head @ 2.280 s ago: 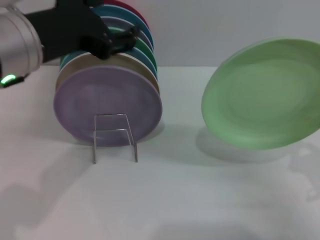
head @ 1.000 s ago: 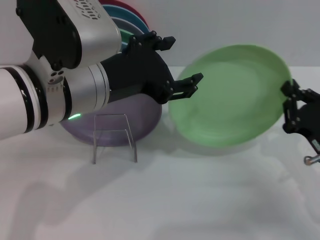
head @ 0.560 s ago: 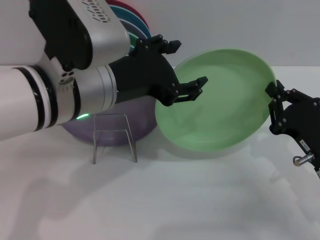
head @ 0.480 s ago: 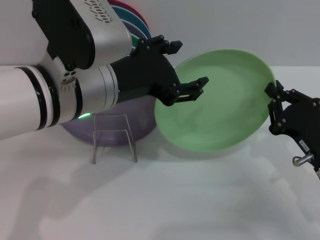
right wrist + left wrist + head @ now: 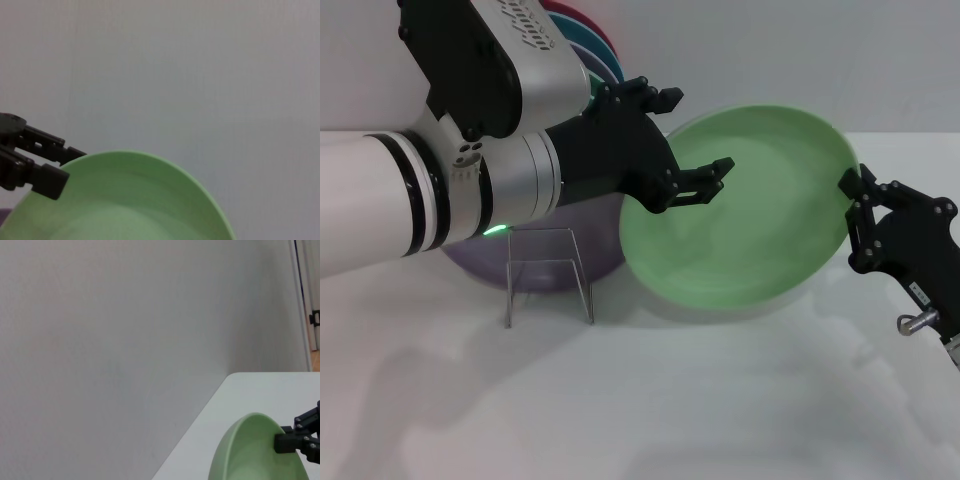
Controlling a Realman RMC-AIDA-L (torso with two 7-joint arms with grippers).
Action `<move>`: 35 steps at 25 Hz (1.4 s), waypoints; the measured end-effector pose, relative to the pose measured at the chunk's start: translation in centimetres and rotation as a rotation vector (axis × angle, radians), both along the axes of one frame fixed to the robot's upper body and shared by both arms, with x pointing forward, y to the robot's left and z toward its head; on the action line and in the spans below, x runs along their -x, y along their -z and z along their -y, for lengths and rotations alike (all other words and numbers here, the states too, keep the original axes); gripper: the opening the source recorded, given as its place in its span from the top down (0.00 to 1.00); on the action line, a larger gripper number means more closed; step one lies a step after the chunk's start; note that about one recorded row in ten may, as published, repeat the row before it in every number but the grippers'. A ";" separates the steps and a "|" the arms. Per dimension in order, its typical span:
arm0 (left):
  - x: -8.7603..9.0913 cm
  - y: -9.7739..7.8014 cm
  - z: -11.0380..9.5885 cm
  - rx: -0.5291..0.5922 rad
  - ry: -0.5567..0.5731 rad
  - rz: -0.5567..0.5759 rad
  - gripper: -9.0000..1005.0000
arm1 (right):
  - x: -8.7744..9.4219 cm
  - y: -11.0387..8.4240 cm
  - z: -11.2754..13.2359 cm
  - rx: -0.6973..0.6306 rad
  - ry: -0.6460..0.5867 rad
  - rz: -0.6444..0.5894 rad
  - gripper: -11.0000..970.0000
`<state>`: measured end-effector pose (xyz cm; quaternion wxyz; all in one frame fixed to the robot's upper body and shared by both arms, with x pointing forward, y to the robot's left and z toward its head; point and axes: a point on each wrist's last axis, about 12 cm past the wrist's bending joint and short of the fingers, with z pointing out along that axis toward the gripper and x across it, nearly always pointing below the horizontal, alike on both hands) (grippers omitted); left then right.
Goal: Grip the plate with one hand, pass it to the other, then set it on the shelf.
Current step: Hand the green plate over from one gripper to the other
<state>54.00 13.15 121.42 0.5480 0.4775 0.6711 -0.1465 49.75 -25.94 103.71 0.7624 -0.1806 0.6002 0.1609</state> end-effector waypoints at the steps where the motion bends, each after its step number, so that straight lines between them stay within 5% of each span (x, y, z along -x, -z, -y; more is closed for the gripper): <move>1: 0.0 0.0 0.0 0.000 -0.001 -0.001 0.20 | 0.0 0.0 -0.1 0.000 -0.002 0.001 0.97; 15: -0.7 0.6 -0.2 0.000 -0.022 -0.011 0.20 | 0.0 0.0 -0.1 -0.001 -0.004 0.001 0.97; 35: -0.9 0.6 -0.1 -0.006 -0.023 -0.003 0.54 | 0.1 0.0 -0.1 -0.009 -0.005 -0.002 0.97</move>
